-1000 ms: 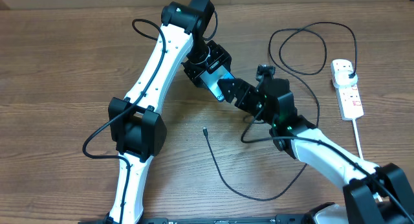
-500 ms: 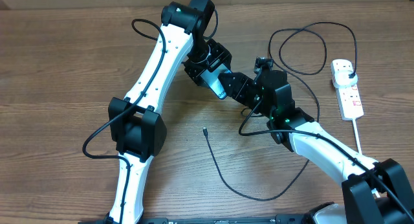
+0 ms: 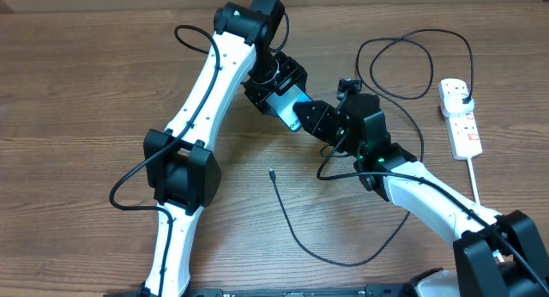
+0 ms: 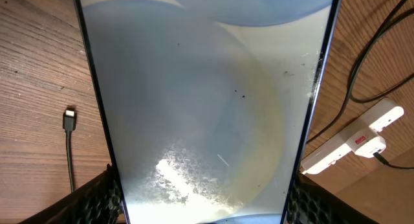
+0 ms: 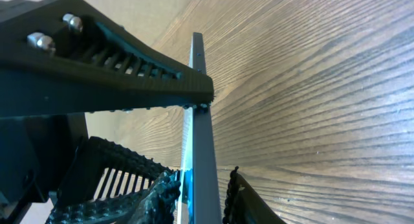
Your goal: Plug charger to phone and switch on socket
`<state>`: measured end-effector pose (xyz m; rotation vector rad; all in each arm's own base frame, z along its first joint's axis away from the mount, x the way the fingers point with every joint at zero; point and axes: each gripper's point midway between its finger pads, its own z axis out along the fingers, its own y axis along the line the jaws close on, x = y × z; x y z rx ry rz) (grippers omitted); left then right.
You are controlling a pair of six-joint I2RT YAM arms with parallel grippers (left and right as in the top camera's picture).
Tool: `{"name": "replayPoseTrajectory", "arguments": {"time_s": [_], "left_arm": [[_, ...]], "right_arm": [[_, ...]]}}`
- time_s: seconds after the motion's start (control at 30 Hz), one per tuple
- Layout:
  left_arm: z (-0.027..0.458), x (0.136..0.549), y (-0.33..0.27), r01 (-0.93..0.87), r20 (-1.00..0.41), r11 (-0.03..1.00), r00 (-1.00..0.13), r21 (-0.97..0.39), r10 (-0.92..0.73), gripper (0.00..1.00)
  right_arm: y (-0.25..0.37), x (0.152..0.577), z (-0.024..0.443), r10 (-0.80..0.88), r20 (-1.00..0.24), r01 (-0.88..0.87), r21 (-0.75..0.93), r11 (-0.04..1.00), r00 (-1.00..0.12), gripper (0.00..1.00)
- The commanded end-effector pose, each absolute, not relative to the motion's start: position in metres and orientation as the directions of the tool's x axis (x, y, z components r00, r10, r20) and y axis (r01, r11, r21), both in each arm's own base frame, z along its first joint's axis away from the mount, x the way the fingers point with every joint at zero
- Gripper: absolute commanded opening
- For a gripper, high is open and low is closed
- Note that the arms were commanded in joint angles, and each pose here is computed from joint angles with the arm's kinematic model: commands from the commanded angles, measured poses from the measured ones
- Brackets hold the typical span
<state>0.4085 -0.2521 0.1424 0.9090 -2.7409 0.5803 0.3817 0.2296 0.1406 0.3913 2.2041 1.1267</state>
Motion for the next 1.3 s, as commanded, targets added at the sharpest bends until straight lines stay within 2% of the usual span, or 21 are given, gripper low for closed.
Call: {"name": "replayPoseTrajectory", "arguments": {"time_s": [0.0,0.97,1.03,1.07,1.13,1.17,1.2,1.27], "left_arm": [[0.154,0.412,-0.255,-0.606,0.288,0.723,-0.795,-0.333,-0.534,0.04],[0.154,0.412,-0.255,-0.606,0.288,0.724,-0.795,-0.33,-0.534,0.05],[0.154,0.412,-0.255,-0.606,0.288,0.724,-0.795,-0.33,-0.534,0.17],[0.154,0.412,-0.255,-0.606,0.288,0.724,-0.795,-0.33,-0.534,0.29],[0.154,0.412,-0.255,-0.603,0.287,0.726,-0.797,-0.332,-0.531,0.68],[0.154,0.412,-0.255,-0.6,0.286,0.728,-0.799,-0.333,-0.529,0.78],[0.154,0.412,-0.255,-0.6,0.286,0.727,-0.799,-0.333,-0.528,0.87],[0.155,0.412,-0.255,-0.597,0.292,0.726,-0.801,-0.34,-0.522,0.96]], "right_arm": [[0.234,0.384,0.147,0.509,-0.402,-0.036,0.81,0.585,-0.761,0.25],[0.245,0.378,0.155,0.473,-0.39,-0.083,0.833,0.548,-0.79,0.04],[0.245,0.378,0.155,0.474,-0.39,-0.083,0.833,0.548,-0.79,0.04],[0.245,0.378,0.155,0.474,-0.39,-0.083,0.832,0.548,-0.789,0.04],[0.245,0.378,0.156,0.475,-0.392,-0.085,0.833,0.547,-0.788,0.04],[0.245,0.379,0.156,0.476,-0.395,-0.088,0.833,0.546,-0.786,0.04],[0.244,0.379,0.156,0.478,-0.396,-0.087,0.833,0.547,-0.784,0.04],[0.243,0.38,0.156,0.483,-0.398,-0.083,0.831,0.55,-0.78,0.04]]}}
